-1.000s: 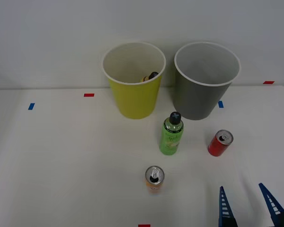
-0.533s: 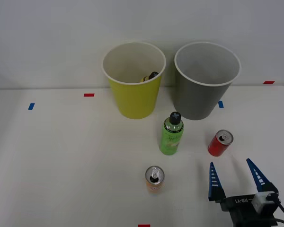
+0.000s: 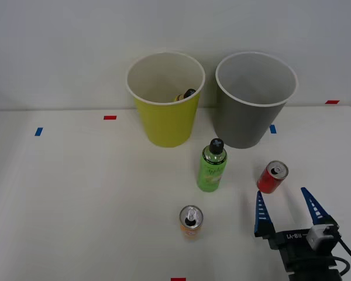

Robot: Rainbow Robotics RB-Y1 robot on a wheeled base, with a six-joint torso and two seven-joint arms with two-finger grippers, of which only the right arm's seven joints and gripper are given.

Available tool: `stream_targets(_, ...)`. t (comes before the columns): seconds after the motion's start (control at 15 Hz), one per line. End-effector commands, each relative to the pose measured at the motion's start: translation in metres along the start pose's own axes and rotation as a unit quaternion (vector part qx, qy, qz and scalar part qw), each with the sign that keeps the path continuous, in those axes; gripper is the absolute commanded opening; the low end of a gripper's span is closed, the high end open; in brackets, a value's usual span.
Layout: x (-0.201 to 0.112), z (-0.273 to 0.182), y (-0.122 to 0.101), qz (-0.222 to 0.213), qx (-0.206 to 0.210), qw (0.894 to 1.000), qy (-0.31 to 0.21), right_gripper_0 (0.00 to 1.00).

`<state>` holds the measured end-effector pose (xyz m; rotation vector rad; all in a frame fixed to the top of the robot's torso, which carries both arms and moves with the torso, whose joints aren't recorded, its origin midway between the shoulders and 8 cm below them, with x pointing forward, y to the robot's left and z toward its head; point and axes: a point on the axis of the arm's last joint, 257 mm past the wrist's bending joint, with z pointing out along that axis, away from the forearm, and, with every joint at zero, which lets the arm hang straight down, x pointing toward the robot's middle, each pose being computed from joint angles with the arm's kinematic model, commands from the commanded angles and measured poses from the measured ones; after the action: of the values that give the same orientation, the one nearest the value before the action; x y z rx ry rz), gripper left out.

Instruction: Put cans in the gray bin, plastic bottles in the light green bin

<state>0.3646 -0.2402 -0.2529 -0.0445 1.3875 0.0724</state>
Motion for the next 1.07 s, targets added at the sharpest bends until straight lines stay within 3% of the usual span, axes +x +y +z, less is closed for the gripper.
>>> stream_targets(0.07, 0.006, 0.011, -0.001, -0.005, 0.008, 1.000, 0.013, 1.00)
stream_targets(0.6, 0.020, 0.035, -0.008, -0.008, 0.014, 0.999, 0.043, 1.00)
stream_targets(0.8, 0.025, 0.047, 0.003, 0.015, 0.007, 1.000, 0.024, 1.00)
stream_targets(1.07, 0.016, 0.061, 0.007, -0.012, 0.000, 1.000, 0.010, 1.00)
